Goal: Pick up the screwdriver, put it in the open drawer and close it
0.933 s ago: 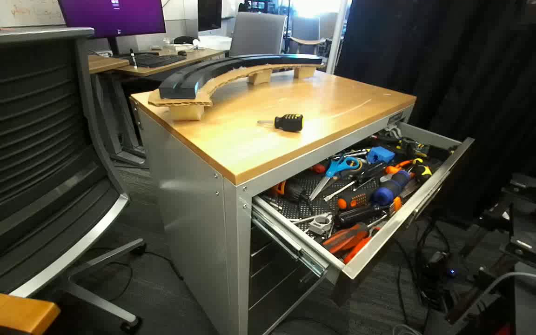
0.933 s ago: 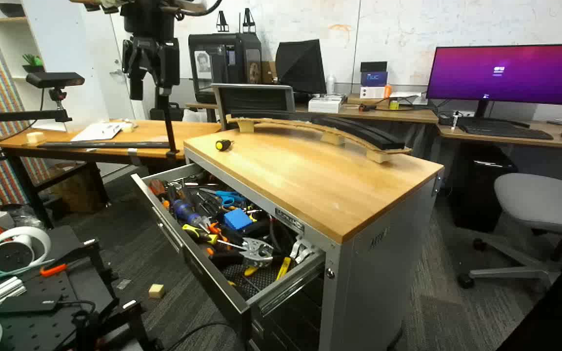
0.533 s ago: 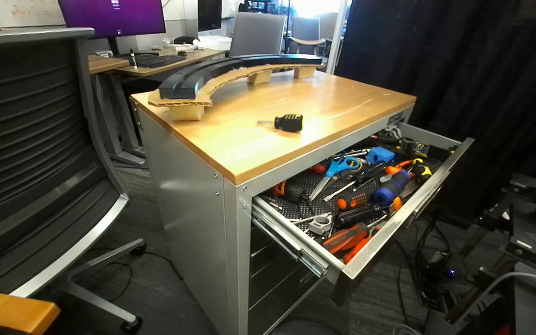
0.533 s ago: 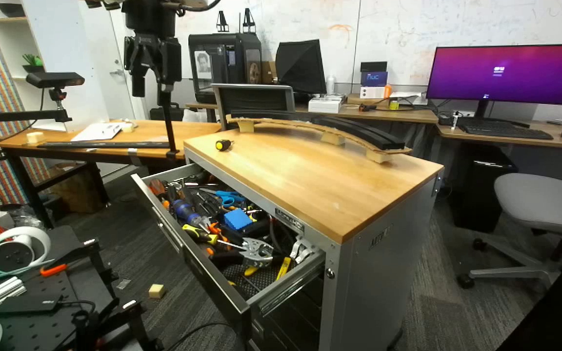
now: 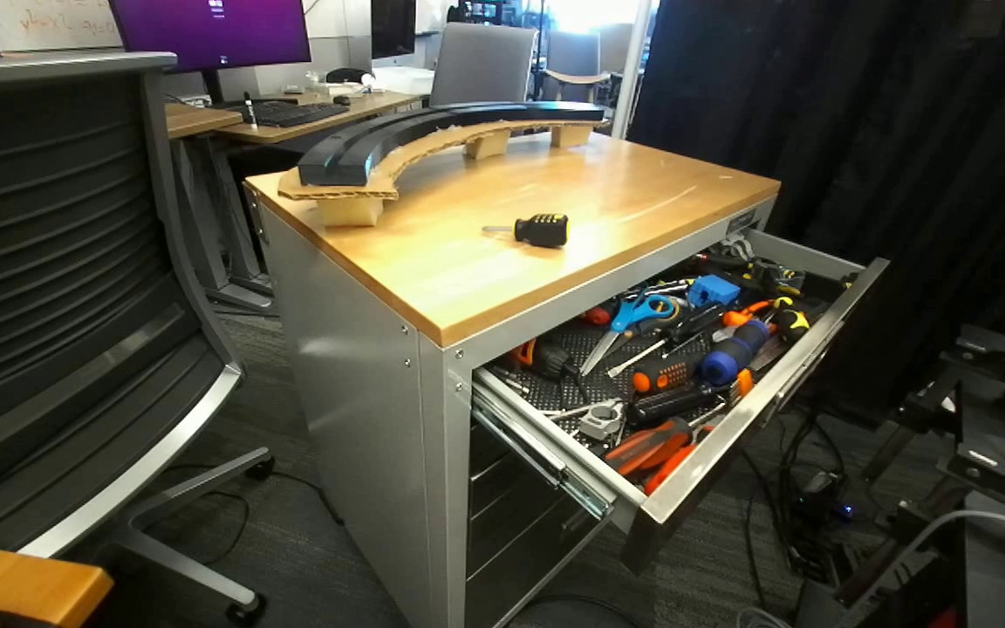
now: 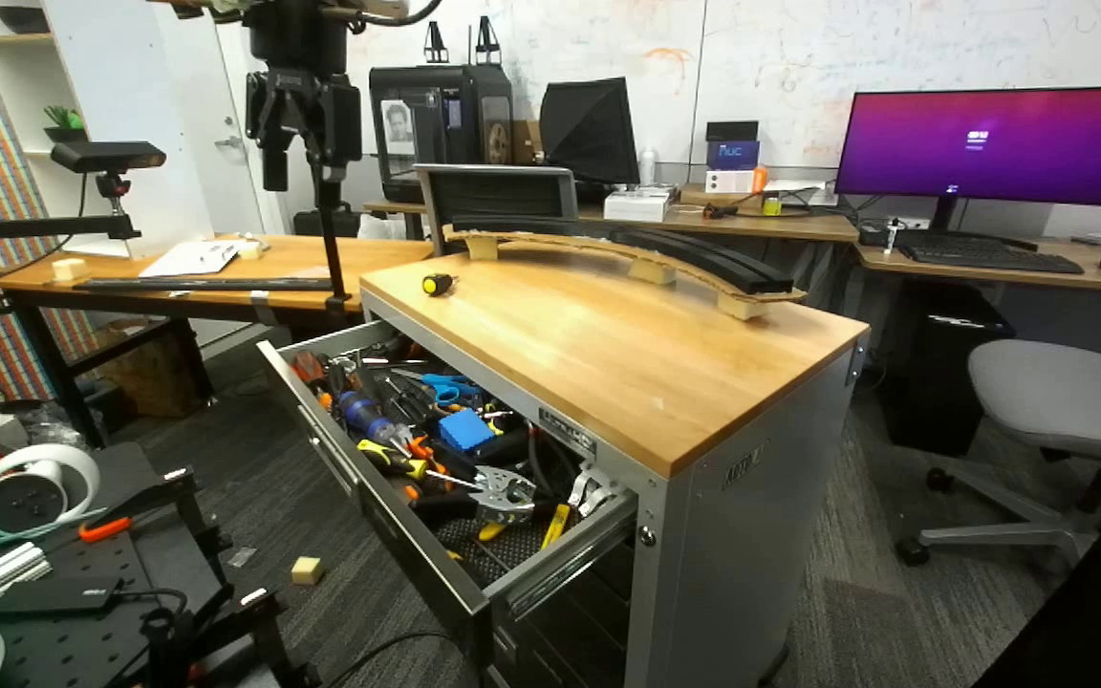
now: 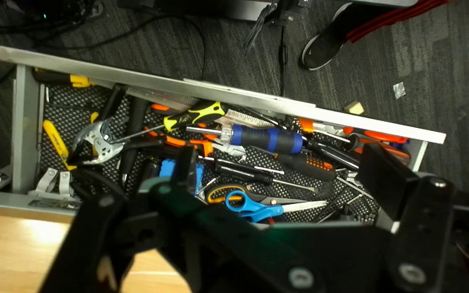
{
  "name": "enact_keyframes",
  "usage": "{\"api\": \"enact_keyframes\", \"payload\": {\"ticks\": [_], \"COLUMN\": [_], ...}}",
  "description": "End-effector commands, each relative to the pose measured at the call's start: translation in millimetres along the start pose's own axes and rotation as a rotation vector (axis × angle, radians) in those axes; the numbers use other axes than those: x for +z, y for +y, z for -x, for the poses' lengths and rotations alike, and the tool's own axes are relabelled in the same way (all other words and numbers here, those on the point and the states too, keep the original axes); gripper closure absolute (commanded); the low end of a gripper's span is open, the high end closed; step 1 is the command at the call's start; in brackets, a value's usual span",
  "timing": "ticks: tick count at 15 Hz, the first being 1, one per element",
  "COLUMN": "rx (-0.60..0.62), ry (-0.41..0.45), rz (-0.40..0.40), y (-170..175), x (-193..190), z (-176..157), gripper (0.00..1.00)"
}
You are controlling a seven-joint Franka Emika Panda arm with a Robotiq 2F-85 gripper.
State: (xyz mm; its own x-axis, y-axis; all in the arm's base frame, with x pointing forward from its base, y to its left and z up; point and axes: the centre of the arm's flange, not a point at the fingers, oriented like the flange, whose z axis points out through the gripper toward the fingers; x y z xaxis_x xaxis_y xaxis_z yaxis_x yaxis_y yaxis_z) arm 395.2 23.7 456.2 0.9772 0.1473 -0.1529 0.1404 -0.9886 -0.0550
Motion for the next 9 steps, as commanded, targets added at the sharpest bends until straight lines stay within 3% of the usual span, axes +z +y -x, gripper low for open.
{"api": "enact_keyframes", "payload": {"ticks": [1, 6, 9], "rx": [-0.166, -0.391, -0.457], "ry": [0.044, 0.009, -0.019], "rz": [-0.015, 0.001, 0.011], "y": [-11, -56, -88], "x": [-6, 16, 42], "z": [-82, -168, -221], "gripper": [0.00, 0.00, 0.00]}}
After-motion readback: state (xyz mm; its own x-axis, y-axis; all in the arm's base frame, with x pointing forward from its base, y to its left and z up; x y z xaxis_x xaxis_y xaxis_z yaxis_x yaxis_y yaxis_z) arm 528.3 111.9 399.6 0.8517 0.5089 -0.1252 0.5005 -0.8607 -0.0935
